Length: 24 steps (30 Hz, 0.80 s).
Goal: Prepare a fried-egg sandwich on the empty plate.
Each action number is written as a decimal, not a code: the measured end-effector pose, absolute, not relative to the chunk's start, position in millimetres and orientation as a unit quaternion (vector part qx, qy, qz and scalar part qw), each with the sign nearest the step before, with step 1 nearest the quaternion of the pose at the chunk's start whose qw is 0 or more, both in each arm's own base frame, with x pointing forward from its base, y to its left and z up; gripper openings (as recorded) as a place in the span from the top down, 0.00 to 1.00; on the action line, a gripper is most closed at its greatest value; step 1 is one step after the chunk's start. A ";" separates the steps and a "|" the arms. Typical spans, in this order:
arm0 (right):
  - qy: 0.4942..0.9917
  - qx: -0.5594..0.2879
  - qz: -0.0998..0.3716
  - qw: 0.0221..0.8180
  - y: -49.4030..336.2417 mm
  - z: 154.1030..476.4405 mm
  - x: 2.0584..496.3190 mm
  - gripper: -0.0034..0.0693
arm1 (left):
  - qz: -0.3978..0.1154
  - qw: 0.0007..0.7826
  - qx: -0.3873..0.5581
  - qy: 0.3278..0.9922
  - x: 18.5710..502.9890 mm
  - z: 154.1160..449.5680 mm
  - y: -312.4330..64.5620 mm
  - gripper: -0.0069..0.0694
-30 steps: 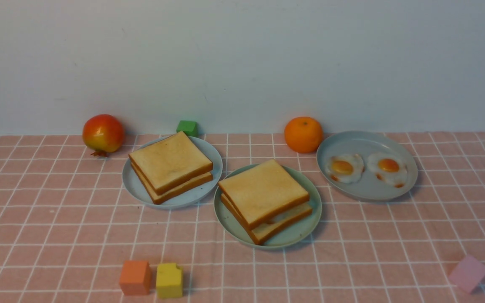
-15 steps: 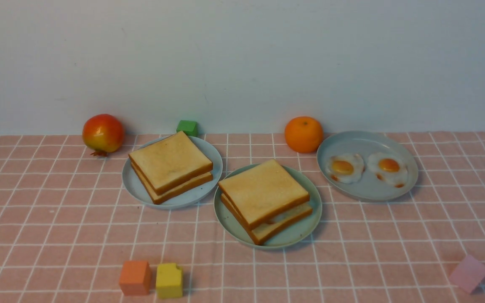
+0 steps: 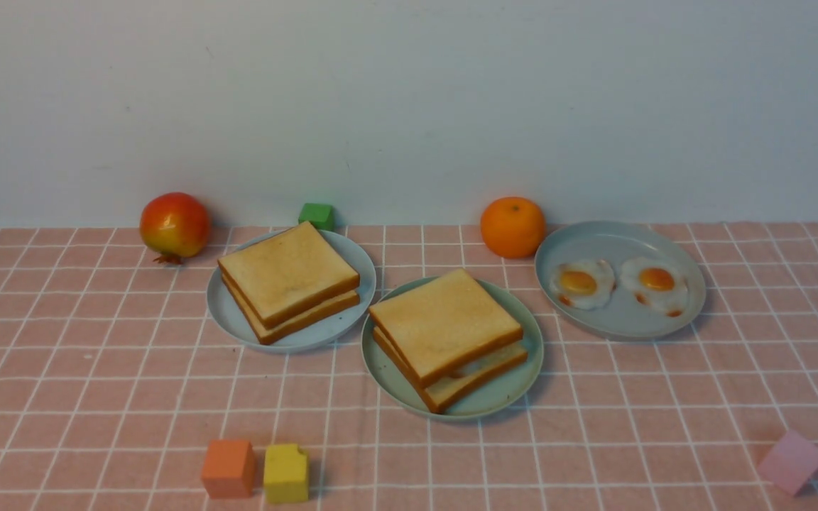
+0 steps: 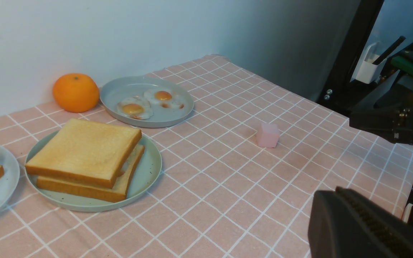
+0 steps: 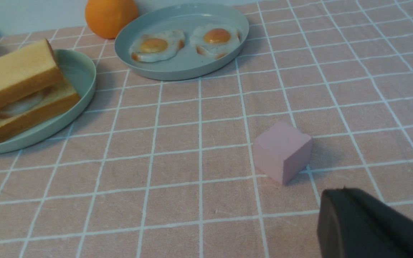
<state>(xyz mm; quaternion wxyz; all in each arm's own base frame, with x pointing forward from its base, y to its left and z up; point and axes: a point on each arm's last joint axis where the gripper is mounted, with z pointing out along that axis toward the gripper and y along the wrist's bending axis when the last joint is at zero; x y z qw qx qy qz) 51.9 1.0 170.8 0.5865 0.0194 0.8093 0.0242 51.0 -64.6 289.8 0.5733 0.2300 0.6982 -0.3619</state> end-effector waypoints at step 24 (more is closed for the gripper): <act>0.809 0.020 0.024 0.587 1.1 170.8 51.9 0.95 | -0.362 0.578 0.225 0.696 51.7 290.7 -64.1 0.88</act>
